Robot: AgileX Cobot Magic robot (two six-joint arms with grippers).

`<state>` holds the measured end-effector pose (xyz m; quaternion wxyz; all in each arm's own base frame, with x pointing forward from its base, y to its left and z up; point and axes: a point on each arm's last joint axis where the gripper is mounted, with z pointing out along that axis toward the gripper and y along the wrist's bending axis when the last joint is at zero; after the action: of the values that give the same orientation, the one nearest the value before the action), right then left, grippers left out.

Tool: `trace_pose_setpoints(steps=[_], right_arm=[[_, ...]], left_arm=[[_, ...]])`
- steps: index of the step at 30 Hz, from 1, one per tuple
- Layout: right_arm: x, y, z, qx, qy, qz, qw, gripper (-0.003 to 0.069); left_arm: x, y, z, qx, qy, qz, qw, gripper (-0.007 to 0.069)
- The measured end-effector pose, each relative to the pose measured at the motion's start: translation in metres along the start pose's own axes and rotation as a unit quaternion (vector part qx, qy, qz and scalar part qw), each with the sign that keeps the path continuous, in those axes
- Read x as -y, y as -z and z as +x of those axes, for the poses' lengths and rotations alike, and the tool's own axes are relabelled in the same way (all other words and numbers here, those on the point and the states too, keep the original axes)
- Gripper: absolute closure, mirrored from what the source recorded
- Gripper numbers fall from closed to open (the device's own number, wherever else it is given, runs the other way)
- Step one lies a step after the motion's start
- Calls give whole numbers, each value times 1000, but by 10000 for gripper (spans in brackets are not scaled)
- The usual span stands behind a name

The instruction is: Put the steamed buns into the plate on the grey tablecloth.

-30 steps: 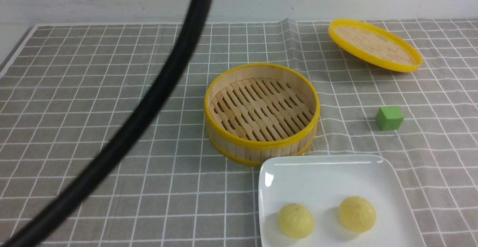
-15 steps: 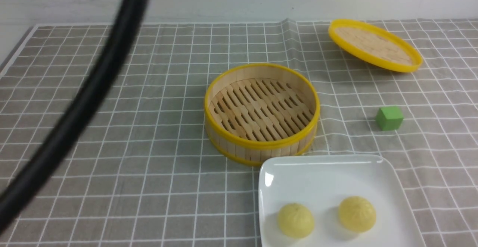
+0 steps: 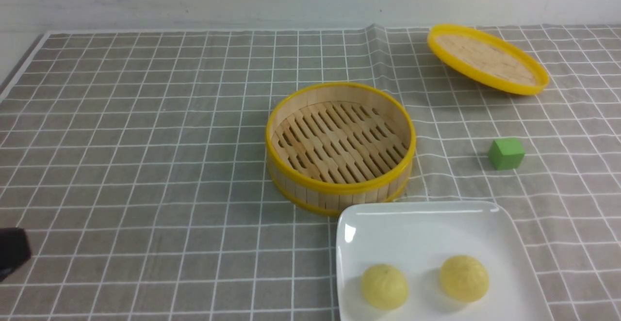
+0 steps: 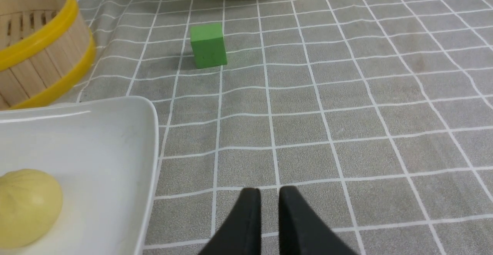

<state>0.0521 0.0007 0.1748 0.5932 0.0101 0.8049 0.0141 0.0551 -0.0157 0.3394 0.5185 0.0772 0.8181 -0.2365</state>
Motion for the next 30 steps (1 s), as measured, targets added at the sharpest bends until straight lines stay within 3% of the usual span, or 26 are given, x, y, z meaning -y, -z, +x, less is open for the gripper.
trace_pose_setpoints(steps=[4, 10, 14, 19, 30], right_arm=[[0, 0, 0, 0, 0, 0, 1000, 560], [0, 0, 0, 0, 0, 0, 1000, 551], [0, 0, 0, 0, 0, -1, 1000, 546], [0, 0, 0, 0, 0, -1, 1000, 539], [0, 0, 0, 0, 0, -1, 1000, 525]], left_arm=[[-1, -12, 24, 119, 7, 88, 989, 552], [1, -22, 39, 166, -36, 124, 978, 550], [-2, -28, 47, 171, -78, 105, 977, 548], [-10, -31, 48, 165, -82, 65, 981, 540], [-33, -36, 72, 31, 24, -47, 998, 534]])
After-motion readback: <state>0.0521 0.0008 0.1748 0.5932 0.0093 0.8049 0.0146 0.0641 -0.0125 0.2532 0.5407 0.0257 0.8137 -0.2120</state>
